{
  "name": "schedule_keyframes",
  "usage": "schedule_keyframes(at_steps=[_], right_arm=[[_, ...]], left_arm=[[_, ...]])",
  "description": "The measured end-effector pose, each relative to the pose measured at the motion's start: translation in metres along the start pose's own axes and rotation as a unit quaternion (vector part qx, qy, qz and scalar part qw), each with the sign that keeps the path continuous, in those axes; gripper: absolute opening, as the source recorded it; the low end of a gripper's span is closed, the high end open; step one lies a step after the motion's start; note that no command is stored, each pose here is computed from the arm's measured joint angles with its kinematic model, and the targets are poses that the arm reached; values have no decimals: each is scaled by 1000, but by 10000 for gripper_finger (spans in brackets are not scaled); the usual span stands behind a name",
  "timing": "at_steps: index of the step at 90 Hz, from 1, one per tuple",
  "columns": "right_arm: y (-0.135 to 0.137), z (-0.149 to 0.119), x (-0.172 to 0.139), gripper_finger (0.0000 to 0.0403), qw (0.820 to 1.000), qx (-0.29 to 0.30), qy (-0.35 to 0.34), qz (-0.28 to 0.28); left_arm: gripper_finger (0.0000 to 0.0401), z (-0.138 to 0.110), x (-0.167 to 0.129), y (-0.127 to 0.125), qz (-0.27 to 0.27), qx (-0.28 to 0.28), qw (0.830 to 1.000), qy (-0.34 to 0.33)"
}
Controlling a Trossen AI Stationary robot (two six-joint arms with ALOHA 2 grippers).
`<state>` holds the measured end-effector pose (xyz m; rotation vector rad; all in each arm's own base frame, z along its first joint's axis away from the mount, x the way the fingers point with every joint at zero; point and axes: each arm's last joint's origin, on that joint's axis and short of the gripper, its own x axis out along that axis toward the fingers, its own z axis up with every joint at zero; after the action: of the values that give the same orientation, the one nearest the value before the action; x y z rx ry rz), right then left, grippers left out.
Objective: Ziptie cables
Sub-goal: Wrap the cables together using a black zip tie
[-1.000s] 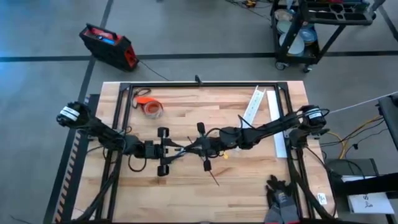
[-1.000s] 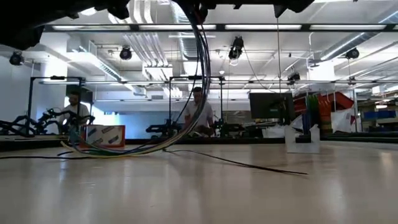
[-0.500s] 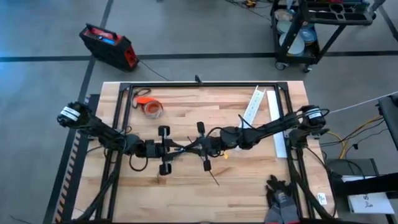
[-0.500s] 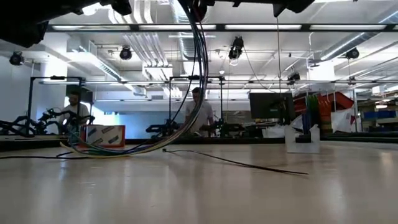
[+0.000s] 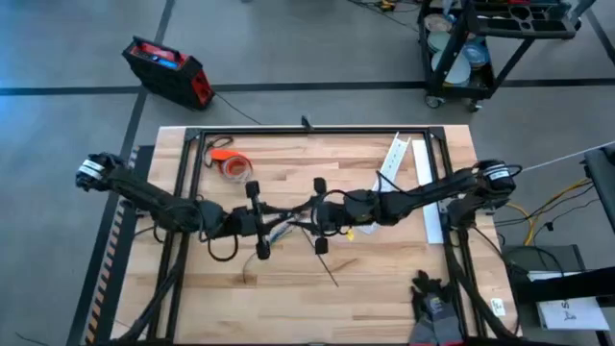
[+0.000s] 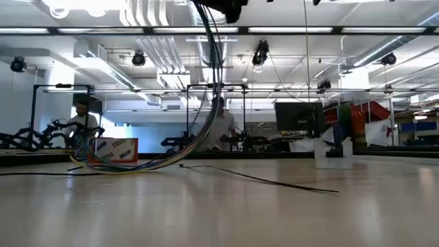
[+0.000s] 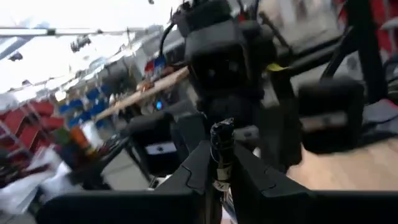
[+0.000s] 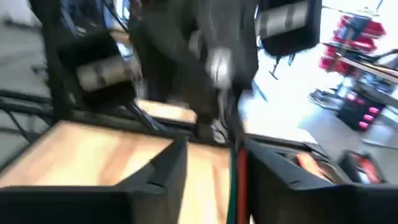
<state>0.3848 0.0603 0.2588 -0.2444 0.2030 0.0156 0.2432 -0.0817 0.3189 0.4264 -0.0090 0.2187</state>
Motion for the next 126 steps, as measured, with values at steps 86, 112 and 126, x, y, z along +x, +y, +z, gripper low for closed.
schedule_keyframes(at_steps=[86, 112, 126], right_arm=[[31, -131, 31, 190, 950, 73, 293, -80], [38, -144, 75, 170, 919, 176, 314, -161], [40, -148, 83, 145, 899, 195, 352, -174]], left_arm=[[22, 129, -50, 113, 165, 7, 972, 168], [22, 120, -70, 126, 209, -33, 959, 191], [22, 113, -77, 128, 210, -44, 958, 192]])
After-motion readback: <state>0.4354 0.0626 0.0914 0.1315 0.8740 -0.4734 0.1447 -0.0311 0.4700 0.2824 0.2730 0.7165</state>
